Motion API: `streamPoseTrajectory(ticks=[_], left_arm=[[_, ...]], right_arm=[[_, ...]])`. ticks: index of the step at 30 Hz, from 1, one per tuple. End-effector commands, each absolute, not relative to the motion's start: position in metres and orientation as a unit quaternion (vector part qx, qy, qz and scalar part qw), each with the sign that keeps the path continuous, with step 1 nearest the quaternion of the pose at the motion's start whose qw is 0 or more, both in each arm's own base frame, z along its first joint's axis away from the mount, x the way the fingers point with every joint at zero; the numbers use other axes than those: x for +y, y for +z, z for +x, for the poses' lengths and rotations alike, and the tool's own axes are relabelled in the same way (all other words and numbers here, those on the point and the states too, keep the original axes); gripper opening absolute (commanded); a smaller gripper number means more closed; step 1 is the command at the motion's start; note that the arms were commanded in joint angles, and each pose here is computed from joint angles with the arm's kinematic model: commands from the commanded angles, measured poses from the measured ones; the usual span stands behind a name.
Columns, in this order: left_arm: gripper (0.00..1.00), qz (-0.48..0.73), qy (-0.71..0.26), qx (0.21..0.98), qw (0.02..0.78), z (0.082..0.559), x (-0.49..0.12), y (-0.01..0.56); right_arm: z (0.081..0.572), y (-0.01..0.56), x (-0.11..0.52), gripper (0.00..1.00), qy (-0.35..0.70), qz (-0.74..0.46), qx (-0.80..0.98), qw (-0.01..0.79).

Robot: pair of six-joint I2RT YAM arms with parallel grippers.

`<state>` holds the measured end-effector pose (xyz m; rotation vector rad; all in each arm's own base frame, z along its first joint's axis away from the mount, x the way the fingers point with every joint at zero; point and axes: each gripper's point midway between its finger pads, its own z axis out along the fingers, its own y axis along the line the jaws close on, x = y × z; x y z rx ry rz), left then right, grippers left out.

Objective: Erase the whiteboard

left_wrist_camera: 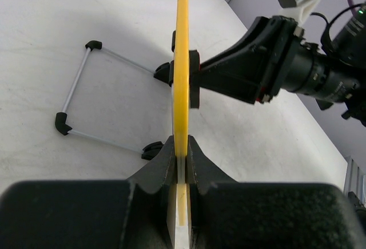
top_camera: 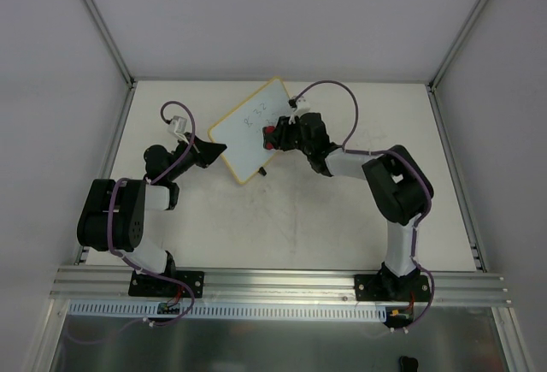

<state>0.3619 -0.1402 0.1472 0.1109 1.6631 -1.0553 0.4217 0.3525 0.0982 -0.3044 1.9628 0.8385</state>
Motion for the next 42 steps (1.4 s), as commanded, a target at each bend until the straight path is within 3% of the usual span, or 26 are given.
streamPoseTrajectory(ticks=[1, 13, 20, 28, 35, 42], left_arm=[[0.0, 0.139, -0.457, 0.622, 0.62, 0.355, -0.152, 0.199], [0.0, 0.139, -0.457, 0.624, 0.618, 0.355, -0.152, 0.198], [0.0, 0.139, -0.457, 0.624, 0.618, 0.356, -0.152, 0.197], [0.0, 0.138, -0.459, 0.624, 0.617, 0.357, -0.153, 0.198], [0.0, 0.137, -0.461, 0.625, 0.615, 0.356, -0.153, 0.197], [0.0, 0.136, -0.462, 0.625, 0.615, 0.356, -0.153, 0.197]], right_arm=[[0.452, 0.089, 0.332, 0.0, 0.337, -0.074, 0.819, 0.458], [0.515, 0.121, 0.305, 0.0, 0.363, -0.031, 0.813, 0.455], [0.517, 0.138, 0.313, 0.0, 0.366, -0.054, 0.808, 0.458], [0.469, 0.133, 0.361, 0.0, 0.366, -0.12, 0.809, 0.444], [0.396, 0.119, 0.429, 0.0, 0.402, -0.174, 0.806, 0.398], [0.356, 0.107, 0.453, 0.0, 0.405, -0.198, 0.807, 0.382]])
